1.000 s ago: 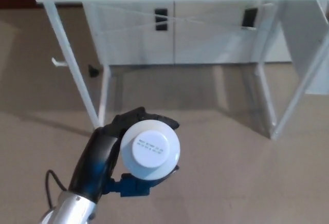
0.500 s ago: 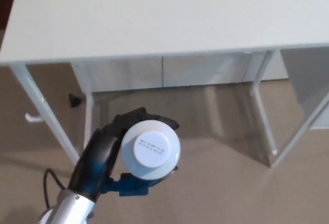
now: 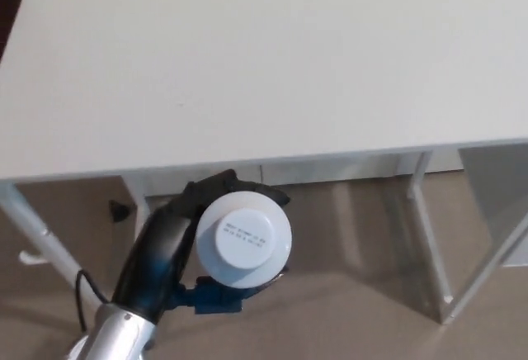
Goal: The robot picks up a bottle from a person using its left hand and walk towards the table in frontand put the bottle on the table.
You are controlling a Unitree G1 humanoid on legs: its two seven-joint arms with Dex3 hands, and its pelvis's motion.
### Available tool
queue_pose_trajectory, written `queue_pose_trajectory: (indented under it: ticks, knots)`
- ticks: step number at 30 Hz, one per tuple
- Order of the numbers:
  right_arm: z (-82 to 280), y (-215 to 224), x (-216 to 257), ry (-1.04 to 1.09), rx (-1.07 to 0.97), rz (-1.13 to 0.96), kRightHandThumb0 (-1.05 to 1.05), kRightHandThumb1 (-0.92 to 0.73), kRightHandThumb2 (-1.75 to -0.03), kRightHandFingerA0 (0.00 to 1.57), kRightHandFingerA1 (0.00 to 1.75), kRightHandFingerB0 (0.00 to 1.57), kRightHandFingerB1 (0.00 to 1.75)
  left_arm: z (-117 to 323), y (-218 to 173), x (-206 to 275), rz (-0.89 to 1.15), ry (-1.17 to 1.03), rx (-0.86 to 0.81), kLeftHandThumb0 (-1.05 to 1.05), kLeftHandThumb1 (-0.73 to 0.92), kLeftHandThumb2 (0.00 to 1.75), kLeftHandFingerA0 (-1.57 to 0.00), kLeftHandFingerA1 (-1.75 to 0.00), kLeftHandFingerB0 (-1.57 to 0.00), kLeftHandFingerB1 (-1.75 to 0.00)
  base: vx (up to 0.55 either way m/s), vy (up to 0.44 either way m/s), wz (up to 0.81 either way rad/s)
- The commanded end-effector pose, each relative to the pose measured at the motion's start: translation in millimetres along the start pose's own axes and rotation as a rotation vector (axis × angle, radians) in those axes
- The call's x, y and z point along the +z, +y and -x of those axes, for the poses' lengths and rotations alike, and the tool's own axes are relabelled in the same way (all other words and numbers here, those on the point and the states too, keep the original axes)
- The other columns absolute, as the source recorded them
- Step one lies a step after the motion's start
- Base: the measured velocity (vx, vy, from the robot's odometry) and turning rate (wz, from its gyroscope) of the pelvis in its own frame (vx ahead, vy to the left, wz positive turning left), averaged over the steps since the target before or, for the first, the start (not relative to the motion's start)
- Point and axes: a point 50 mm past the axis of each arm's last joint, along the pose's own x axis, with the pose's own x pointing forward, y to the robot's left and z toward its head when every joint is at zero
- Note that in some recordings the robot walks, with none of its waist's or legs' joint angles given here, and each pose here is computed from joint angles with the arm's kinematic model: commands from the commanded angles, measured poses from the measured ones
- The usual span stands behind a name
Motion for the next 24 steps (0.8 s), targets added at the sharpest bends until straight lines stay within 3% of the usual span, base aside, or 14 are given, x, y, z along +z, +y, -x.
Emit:
queue_pose_trajectory:
  ticks: [1,16,24]
  knots:
    - [-0.4,-1.4,-0.8,0.006,-0.009,0.0,-0.37,-0.58,-0.87,0.51,0.58,0.44,0.53,-1.8,5.2,8.0,-0.01,-0.04,0.012,-0.22,0.8,0.66,-1.44,-1.07,-1.26,-0.78,0.09,-0.082,0.01]
    - [5.0,1.1,-7.4,0.005,0.009,0.018,-0.38,-0.57,-0.89,0.52,0.59,0.46,0.54,-2.3,4.0,10.5,0.019,-0.029,0.015,-0.22,0.81,0.66,-1.42,-1.08,-1.26,-0.8,0.08,0.107,0.03]
    - [6.4,1.2,-10.2,0.012,0.011,0.003,-0.38,-0.58,-0.87,0.47,0.56,0.43,0.52,-6.2,4.5,9.5,0.02,-0.03,0.008,-0.21,0.8,0.67,-1.42,-1.08,-1.27,-0.78,0.07,-0.105,0.07]
